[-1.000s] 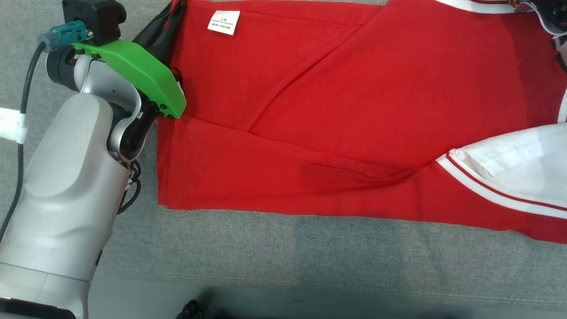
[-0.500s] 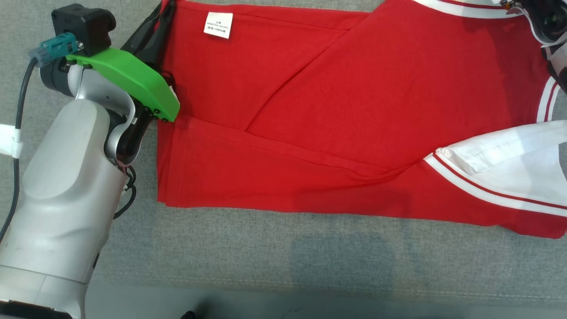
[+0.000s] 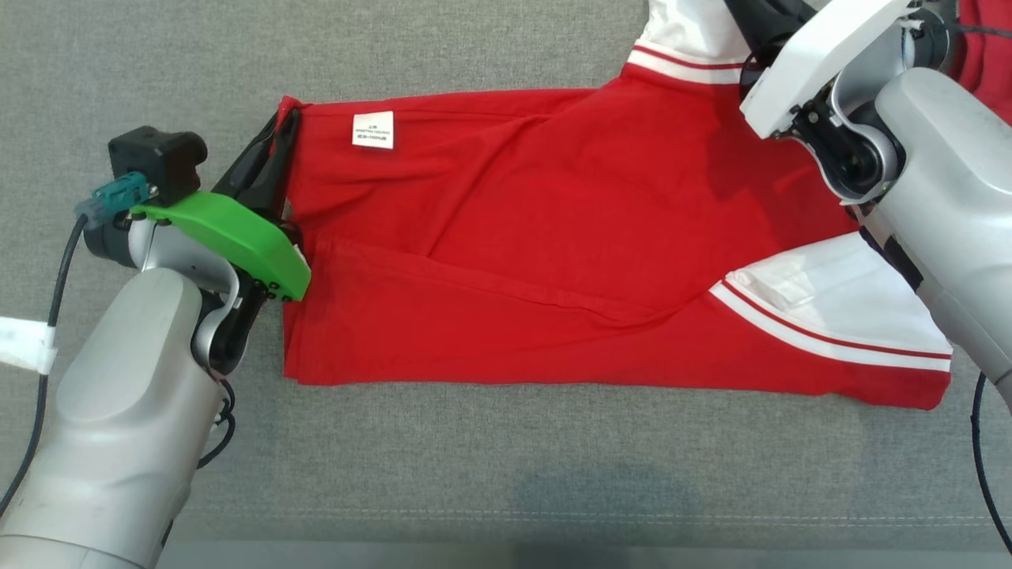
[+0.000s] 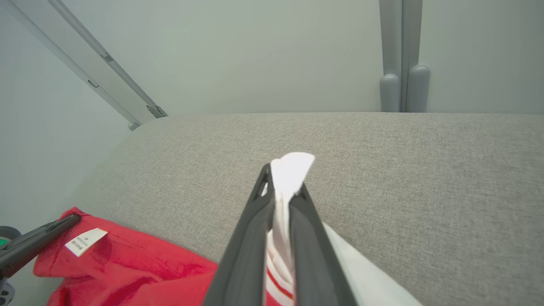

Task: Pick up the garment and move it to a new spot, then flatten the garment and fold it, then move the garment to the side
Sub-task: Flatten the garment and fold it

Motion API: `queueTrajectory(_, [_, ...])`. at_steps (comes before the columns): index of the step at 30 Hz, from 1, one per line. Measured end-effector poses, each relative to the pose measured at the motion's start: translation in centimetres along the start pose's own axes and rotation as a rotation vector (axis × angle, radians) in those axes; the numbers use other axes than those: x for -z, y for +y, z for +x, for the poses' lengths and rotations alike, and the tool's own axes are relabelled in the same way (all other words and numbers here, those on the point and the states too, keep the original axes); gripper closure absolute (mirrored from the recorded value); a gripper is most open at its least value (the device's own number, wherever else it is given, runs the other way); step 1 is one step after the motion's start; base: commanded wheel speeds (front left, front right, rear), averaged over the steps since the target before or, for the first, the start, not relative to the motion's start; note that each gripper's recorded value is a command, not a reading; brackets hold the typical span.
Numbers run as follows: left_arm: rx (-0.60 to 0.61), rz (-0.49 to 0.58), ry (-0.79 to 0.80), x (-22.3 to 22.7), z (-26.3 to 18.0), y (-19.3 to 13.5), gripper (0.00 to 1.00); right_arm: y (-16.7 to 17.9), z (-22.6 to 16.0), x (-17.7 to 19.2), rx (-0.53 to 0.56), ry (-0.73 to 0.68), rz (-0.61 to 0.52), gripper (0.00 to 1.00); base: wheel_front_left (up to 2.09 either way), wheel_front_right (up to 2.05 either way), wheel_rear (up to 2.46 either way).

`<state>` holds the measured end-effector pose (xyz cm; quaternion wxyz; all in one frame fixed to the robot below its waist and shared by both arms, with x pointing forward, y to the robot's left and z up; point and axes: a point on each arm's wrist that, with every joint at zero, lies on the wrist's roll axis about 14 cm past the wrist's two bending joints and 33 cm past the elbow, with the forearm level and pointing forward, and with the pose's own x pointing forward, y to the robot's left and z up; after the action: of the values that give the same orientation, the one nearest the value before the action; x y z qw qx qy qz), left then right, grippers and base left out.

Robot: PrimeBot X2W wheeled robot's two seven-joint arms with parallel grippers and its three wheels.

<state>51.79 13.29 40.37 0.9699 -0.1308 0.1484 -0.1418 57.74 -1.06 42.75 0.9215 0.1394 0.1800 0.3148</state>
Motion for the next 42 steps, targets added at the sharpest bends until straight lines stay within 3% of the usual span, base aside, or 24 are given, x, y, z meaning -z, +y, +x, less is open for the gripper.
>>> queueTrajectory(3, [-0.003, 0.003, -0.039, -1.1, -0.6, 0.0, 1.00, 0.5, -1.2, -1.3, -0.004, -0.053, -0.020, 1.00, 0.00, 0.00, 0.00])
queueTrajectory(10, [-0.041, -0.006, -0.050, -1.9, -1.9, 1.1, 1.00, -1.8, -5.0, -4.0, 0.083, -0.124, -0.057, 1.00, 0.00, 0.00, 0.00])
queueTrajectory(17, [0.016, 0.004, -0.093, -3.5, -1.6, -1.3, 1.00, -2.3, -7.6, -6.0, 0.115, -0.176, -0.072, 1.00, 0.00, 0.00, 0.00])
queueTrajectory(31, [0.038, 0.029, -0.072, -2.3, -4.6, -2.6, 1.00, 3.0, -11.0, -1.7, 0.009, -0.113, -0.040, 1.00, 0.00, 0.00, 0.00])
queueTrajectory(42, [0.054, 0.025, -0.038, -0.8, -5.7, -3.4, 1.00, 0.7, -14.9, 1.2, 0.085, -0.032, -0.041, 1.00, 0.00, 0.00, 0.00])
